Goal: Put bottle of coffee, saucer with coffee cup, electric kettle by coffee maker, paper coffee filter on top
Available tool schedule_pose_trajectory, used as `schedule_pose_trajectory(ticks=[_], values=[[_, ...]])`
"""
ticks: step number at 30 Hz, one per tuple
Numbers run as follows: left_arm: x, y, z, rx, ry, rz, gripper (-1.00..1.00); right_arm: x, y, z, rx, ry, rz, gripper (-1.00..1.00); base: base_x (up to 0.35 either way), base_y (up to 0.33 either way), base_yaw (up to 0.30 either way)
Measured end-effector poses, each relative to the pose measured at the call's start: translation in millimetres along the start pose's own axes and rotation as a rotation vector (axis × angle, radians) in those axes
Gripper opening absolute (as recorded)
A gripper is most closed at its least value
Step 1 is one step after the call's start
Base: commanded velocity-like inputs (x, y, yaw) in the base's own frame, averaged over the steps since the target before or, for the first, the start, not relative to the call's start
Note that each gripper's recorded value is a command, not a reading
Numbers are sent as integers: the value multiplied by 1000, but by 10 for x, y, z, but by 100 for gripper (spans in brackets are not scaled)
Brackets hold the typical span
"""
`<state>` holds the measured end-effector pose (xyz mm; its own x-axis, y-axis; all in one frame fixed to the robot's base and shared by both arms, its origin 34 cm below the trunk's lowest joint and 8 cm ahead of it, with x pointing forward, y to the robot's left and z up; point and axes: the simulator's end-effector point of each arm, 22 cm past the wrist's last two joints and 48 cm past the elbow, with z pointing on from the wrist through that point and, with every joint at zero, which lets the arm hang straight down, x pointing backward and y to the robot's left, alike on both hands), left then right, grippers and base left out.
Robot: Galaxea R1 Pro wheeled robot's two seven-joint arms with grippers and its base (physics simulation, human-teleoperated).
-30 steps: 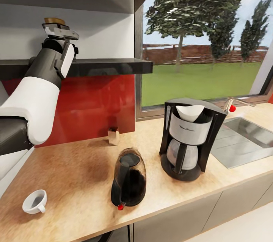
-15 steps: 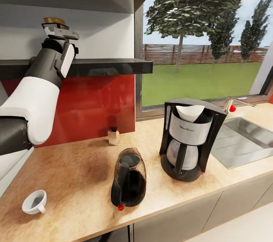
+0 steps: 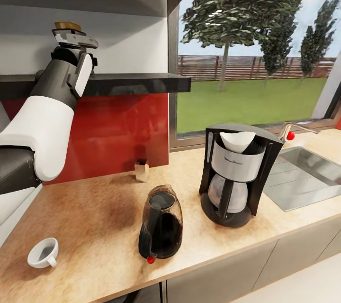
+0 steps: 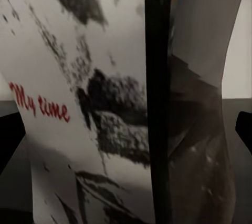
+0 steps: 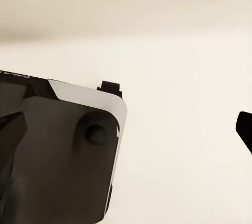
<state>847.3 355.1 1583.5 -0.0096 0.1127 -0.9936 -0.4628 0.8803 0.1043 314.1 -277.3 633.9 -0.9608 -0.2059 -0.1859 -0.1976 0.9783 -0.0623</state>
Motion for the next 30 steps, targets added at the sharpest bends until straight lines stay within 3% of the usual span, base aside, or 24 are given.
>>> schedule_pose_trajectory(ticks=[30], values=[[-10,-11,-9,0,-2,2,100,-2,4,0,-1,0,0,100,0,0,0]])
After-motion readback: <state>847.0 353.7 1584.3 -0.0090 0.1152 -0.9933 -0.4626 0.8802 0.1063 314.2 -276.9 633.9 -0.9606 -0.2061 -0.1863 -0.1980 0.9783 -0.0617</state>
